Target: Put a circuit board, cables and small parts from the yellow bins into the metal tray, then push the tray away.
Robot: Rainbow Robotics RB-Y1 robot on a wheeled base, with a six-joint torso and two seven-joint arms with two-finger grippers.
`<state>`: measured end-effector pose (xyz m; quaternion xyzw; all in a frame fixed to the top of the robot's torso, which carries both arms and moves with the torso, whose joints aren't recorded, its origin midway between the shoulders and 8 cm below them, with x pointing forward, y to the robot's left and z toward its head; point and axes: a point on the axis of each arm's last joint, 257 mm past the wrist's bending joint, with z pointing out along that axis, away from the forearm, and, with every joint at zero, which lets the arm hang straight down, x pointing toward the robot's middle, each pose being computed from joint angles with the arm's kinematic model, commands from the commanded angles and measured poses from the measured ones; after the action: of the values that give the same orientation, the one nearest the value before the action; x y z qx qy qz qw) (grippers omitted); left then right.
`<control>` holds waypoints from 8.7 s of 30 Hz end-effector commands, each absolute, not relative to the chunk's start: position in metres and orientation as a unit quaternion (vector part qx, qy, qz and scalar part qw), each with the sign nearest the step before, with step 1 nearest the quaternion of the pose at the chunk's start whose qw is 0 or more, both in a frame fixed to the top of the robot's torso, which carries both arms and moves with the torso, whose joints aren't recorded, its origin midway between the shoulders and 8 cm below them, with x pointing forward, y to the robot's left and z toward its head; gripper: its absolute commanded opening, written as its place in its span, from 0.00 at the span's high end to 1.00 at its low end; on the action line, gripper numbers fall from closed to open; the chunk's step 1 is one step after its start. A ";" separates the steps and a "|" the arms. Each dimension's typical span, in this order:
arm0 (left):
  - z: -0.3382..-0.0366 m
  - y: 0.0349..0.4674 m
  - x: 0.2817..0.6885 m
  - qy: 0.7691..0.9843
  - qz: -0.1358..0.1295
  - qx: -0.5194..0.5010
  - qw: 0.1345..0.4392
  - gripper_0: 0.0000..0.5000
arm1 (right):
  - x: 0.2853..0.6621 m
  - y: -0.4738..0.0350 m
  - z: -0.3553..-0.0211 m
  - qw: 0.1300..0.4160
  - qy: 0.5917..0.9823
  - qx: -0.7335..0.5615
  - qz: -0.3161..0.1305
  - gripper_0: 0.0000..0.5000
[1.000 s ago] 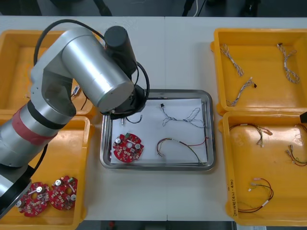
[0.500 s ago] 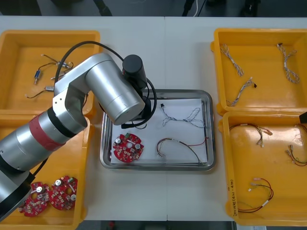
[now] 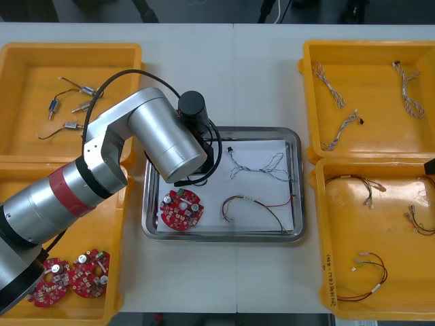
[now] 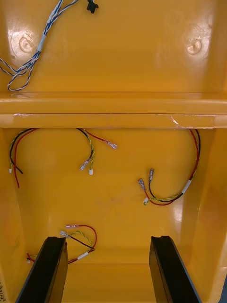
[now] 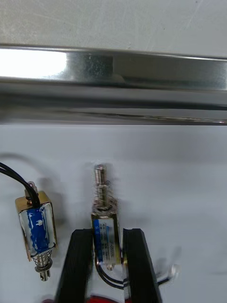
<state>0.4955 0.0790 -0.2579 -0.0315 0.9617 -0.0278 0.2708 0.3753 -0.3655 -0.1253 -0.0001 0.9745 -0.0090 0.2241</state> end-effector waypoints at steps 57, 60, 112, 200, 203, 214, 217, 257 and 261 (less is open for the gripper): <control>-0.062 0.257 0.464 0.960 -0.062 0.007 0.272 0.00 | 0.379 -0.363 -0.113 0.245 0.969 -0.012 -0.010 0.00; -0.066 0.281 0.456 0.961 -0.046 0.016 0.272 0.00 | 0.379 -0.363 -0.113 0.245 0.969 -0.012 -0.010 0.00; -0.115 0.404 0.367 0.967 0.049 0.007 0.250 0.00 | 0.406 -0.086 -0.111 0.227 0.890 -0.394 -0.016 0.00; -0.115 0.404 0.367 0.967 0.049 0.007 0.250 0.00 | 0.327 0.002 -0.330 0.146 0.681 -0.708 -0.115 0.00; -0.115 0.404 0.367 0.967 0.049 0.007 0.250 0.00 | 0.326 0.004 -0.331 0.150 0.682 -0.707 -0.113 0.00; -0.115 0.404 0.367 0.967 0.049 0.007 0.250 0.00 | 0.329 0.008 -0.327 0.162 0.682 -0.704 -0.116 0.49; -0.115 0.404 0.367 0.967 0.049 0.007 0.250 0.00 | 0.329 0.008 -0.325 0.164 0.682 -0.703 -0.117 0.63; -0.115 0.404 0.367 0.967 0.049 0.007 0.250 0.00 | 0.379 -0.006 -0.290 0.205 0.663 -0.700 -0.170 1.00; -0.115 0.404 0.367 0.967 0.049 0.007 0.250 0.00 | 0.389 -0.010 -0.282 0.210 0.660 -0.698 -0.182 1.00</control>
<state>0.3719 0.3910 -0.1293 -0.0171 0.9699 0.0186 0.2420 0.3802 -0.0145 -0.3019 -0.6980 0.6698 -0.1720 0.1859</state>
